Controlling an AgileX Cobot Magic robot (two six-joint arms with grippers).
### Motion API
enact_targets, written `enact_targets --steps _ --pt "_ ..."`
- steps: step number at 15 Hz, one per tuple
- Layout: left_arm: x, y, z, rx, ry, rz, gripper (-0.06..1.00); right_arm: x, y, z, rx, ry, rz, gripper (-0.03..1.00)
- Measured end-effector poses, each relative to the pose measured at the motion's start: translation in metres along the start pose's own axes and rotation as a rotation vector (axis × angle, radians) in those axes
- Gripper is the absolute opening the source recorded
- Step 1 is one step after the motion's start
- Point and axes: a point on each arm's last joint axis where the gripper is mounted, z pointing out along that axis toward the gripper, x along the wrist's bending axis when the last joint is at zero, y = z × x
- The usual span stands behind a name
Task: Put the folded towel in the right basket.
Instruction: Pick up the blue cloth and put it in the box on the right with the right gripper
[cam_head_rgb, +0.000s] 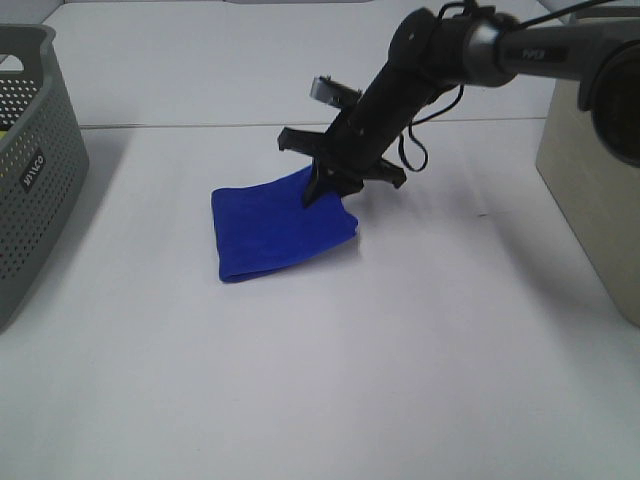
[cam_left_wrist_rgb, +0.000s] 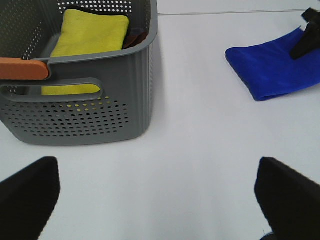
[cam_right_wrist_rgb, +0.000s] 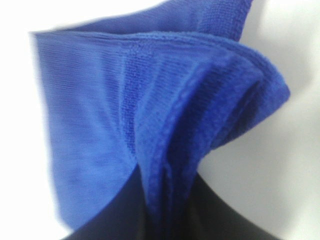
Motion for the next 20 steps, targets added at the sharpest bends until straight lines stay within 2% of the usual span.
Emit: enact_targets --steps 3,4,5,7,9,11,13,14,15,17,18,19,20 --pt "0.0 0.0 0.0 0.0 0.0 0.0 0.99 0.012 0.018 -0.113 -0.144 0.03 -0.028 0.12" --pt "0.0 0.0 0.0 0.0 0.0 0.0 0.99 0.009 0.02 -0.153 -0.199 0.028 -0.029 0.12" --pt "0.0 0.0 0.0 0.0 0.0 0.0 0.99 0.008 0.02 -0.176 -0.233 0.027 -0.03 0.12" --pt "0.0 0.0 0.0 0.0 0.0 0.0 0.99 0.0 0.014 -0.258 -0.383 0.0 -0.046 0.12" --pt "0.0 0.0 0.0 0.0 0.0 0.0 0.99 -0.021 -0.005 -0.342 -0.556 -0.082 -0.031 0.12" --pt "0.0 0.0 0.0 0.0 0.0 0.0 0.99 -0.055 -0.025 -0.396 -0.648 -0.211 0.03 0.12" --pt "0.0 0.0 0.0 0.0 0.0 0.0 0.99 -0.092 -0.043 -0.423 -0.644 -0.324 0.116 0.12" --pt "0.0 0.0 0.0 0.0 0.0 0.0 0.99 -0.102 -0.047 -0.426 -0.634 -0.348 0.137 0.12" --pt "0.0 0.0 0.0 0.0 0.0 0.0 0.99 -0.126 -0.053 -0.43 -0.59 -0.426 0.182 0.12" --pt "0.0 0.0 0.0 0.0 0.0 0.0 0.99 -0.142 -0.052 -0.421 -0.531 -0.488 0.196 0.12" --pt "0.0 0.0 0.0 0.0 0.0 0.0 0.99 -0.15 -0.05 -0.415 -0.501 -0.499 0.211 0.17" --pt "0.0 0.0 0.0 0.0 0.0 0.0 0.99 -0.159 -0.048 -0.408 -0.48 -0.508 0.238 0.32" --pt "0.0 0.0 0.0 0.0 0.0 0.0 0.99 -0.168 -0.045 -0.401 -0.457 -0.516 0.259 0.52"
